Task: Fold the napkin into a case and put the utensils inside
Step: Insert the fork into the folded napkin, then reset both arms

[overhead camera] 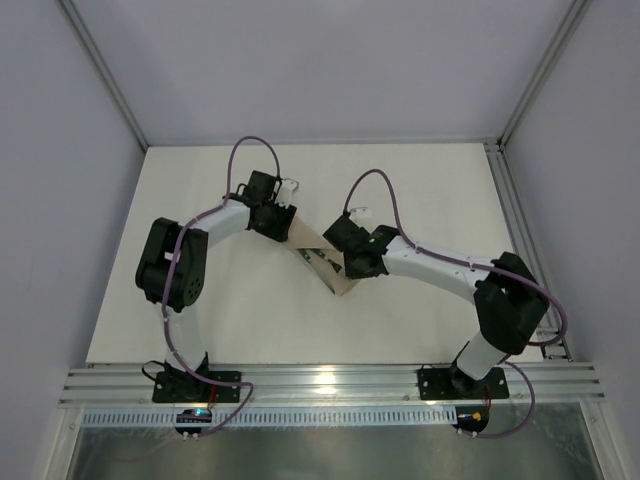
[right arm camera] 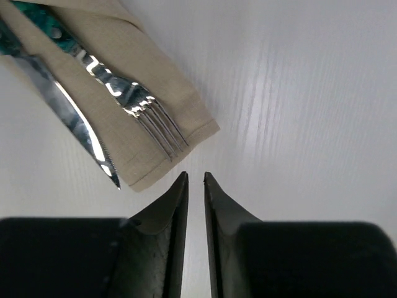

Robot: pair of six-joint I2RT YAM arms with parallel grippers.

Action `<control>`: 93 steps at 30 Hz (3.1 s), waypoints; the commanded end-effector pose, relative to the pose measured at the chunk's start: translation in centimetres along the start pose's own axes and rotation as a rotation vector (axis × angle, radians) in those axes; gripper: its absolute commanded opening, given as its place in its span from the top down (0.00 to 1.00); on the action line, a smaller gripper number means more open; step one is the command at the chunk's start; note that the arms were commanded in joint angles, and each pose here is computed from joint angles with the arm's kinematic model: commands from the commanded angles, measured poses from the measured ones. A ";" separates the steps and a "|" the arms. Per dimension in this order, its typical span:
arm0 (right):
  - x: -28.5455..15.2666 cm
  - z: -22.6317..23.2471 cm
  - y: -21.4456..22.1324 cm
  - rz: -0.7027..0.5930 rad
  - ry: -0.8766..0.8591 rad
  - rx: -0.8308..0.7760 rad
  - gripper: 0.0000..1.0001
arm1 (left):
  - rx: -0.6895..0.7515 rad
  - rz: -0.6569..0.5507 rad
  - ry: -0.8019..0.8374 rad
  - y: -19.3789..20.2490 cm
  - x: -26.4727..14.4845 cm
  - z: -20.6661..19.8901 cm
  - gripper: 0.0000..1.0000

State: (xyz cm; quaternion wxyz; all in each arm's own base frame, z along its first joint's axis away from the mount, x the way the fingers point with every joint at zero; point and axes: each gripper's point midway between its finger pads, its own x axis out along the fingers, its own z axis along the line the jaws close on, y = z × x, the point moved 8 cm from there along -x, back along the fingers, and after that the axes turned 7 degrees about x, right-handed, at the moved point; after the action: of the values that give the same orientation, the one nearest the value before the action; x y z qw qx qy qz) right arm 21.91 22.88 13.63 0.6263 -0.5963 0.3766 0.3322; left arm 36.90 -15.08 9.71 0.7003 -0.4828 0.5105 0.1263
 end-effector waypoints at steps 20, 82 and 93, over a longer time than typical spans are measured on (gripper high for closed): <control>4.3 6.6 -5.5 -0.157 -0.353 -0.441 0.59 | 0.037 -0.065 0.000 -1.2 -1.3 -0.1 0.46; -3.6 -6.7 -11.9 -0.267 -0.161 -0.125 0.01 | -0.007 -0.191 -0.339 1.8 -19.3 5.7 0.39; -1.6 -15.6 -12.4 -0.287 0.019 0.286 0.01 | -0.099 0.100 -0.515 14.9 -21.6 6.3 0.29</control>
State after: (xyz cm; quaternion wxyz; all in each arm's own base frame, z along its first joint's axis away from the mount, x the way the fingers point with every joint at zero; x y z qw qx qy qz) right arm 30.58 6.33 21.27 0.7231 -0.5726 0.3331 0.1956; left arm 23.12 2.59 20.81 0.7787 -0.4685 0.3270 0.2591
